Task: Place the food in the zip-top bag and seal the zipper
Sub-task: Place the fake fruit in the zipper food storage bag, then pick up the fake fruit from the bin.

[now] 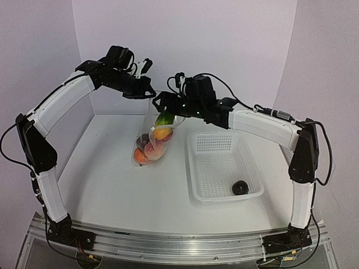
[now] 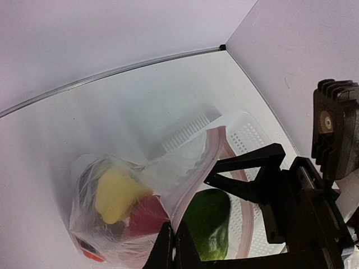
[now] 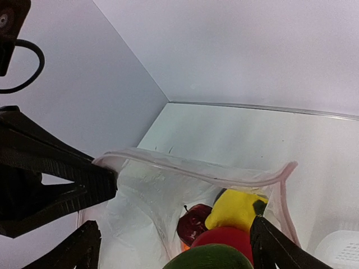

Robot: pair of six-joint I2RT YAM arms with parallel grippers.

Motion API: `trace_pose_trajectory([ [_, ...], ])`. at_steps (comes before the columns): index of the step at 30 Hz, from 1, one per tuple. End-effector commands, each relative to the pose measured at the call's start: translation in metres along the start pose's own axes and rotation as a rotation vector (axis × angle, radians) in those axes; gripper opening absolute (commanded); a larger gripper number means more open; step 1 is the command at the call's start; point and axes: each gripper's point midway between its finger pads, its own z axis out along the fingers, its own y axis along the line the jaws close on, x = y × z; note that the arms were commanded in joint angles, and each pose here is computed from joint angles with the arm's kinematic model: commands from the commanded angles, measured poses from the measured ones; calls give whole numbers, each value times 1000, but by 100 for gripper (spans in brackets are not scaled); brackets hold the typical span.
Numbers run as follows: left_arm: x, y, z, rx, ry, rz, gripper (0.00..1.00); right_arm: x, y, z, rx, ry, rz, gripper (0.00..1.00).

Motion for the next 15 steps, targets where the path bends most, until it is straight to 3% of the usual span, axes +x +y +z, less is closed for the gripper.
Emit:
trace_pose_trajectory([
  [1, -26, -12, -13, 43, -90, 2, 0, -23, 10, -20, 65, 21, -116, 90],
  [10, -28, 0, -13, 5, -96, -11, 0, -81, 39, -87, 72, -1, -238, 94],
  [15, -29, 6, -13, -18, -100, -14, 0, -67, -36, -143, 405, 132, -252, 94],
])
